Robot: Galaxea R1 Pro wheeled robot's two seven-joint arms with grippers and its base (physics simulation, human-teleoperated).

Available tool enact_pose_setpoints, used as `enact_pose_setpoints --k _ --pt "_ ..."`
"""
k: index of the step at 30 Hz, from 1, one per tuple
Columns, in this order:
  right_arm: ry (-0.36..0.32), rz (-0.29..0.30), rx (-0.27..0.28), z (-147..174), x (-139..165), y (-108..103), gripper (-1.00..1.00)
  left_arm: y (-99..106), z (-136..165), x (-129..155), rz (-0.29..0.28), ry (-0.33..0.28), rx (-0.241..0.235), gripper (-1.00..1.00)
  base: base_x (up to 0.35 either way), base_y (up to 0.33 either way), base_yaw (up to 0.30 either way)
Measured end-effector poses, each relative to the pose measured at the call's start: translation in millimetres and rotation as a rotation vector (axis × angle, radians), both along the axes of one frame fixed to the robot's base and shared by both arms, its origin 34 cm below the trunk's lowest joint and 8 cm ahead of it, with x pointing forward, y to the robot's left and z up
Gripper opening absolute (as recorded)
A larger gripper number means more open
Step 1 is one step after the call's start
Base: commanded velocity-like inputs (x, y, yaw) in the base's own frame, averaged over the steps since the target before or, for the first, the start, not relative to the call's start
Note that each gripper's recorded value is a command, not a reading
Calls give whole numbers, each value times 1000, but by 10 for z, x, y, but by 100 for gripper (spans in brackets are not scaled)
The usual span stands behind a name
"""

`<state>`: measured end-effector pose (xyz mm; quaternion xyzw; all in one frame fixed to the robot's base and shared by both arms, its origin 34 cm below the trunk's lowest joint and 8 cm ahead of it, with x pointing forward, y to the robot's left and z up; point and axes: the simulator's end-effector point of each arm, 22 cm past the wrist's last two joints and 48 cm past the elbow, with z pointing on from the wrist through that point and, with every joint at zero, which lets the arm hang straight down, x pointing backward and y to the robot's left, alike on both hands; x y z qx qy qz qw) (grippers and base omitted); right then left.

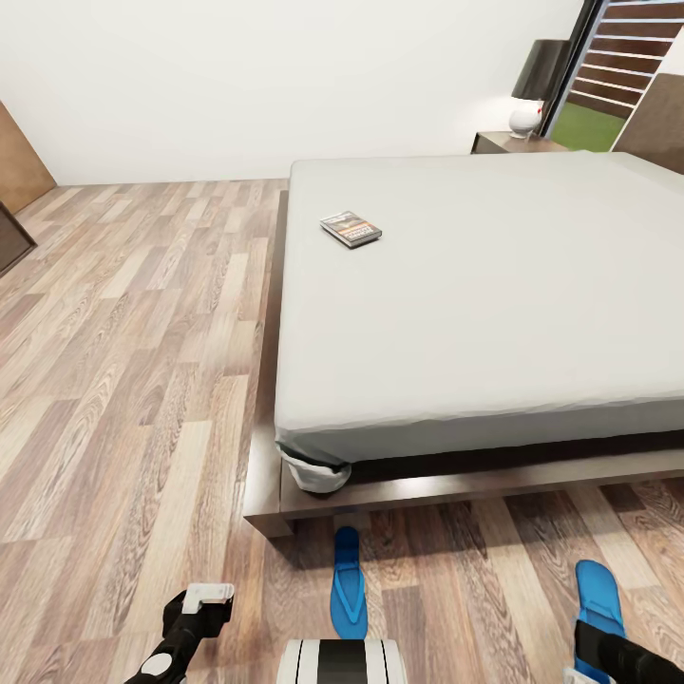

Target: In the bedroom, move the book from the bed onto either nightstand, and place the two sandals side by side next to the bed.

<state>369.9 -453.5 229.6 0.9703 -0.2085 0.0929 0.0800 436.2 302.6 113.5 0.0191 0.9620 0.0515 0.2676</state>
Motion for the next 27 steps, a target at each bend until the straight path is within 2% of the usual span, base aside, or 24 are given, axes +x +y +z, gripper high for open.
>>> enact_pose_setpoints --k 2,4,7,10,11,14,20,27 --pt "21 6 -34 19 15 -9 -100 -3 0 0 -2 0 0 100 0 0 0" --pt "20 13 -44 41 61 8 -100 -5 0 0 -3 0 0 100 0 0 0" --pt "9 45 -37 52 183 120 -100 -6 0 -1 -3 0 0 100 0 0 0" --pt "-7 93 -22 43 360 298 -100 -9 -1 -1 -5 0 0 100 0 0 0" --pt "-21 118 -8 39 479 422 -100 -11 -1 -1 -6 0 0 100 0 0 0" --pt "-30 144 -3 45 582 510 -100 -11 -1 -1 -6 1 0 100 0 0 0" --pt "-39 233 22 16 769 847 -100 -12 -1 -1 -6 1 0 100 0 0 0" --pt "-28 266 25 -16 766 934 -100 -12 -1 -1 -6 1 0 100 0 0 0"
